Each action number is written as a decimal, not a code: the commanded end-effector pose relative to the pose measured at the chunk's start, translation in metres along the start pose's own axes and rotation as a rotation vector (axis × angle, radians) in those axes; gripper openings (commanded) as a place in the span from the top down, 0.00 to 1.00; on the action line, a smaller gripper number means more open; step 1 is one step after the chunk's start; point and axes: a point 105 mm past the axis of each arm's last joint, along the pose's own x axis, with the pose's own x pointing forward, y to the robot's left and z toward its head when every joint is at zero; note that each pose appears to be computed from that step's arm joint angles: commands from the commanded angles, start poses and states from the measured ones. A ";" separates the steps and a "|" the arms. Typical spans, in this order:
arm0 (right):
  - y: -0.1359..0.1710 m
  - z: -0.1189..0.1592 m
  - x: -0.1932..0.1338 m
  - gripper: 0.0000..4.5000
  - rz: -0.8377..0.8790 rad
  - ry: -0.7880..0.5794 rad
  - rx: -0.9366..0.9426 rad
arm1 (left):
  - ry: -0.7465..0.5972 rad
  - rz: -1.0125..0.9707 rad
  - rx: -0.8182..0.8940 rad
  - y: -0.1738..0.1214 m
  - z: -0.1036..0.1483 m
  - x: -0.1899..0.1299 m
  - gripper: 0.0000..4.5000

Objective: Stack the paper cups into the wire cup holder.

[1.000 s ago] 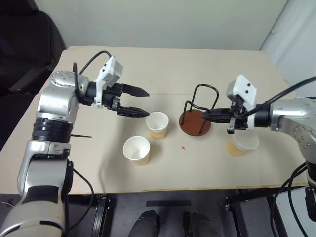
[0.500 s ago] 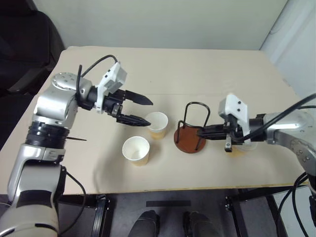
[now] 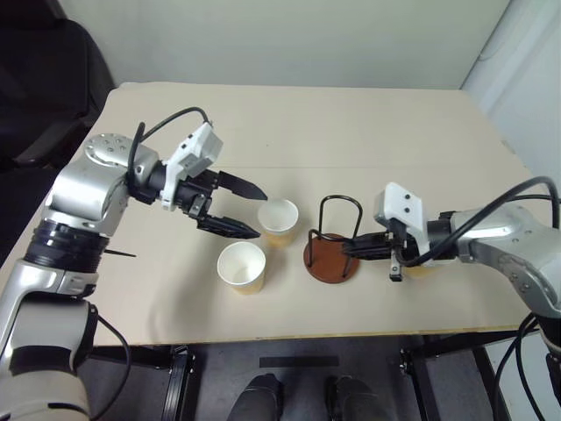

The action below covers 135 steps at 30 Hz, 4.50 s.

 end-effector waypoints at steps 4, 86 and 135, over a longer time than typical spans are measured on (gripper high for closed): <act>-0.006 -0.008 -0.003 0.87 -0.009 0.062 -0.076 | 0.005 -0.032 0.035 -0.006 0.004 -0.002 0.07; -0.041 0.014 -0.104 1.00 -0.283 0.256 -0.248 | -0.005 -0.010 0.056 0.004 -0.001 0.008 0.07; -0.008 0.079 -0.033 0.50 -0.073 0.033 -0.405 | 0.008 -0.005 0.084 0.006 -0.002 0.009 0.07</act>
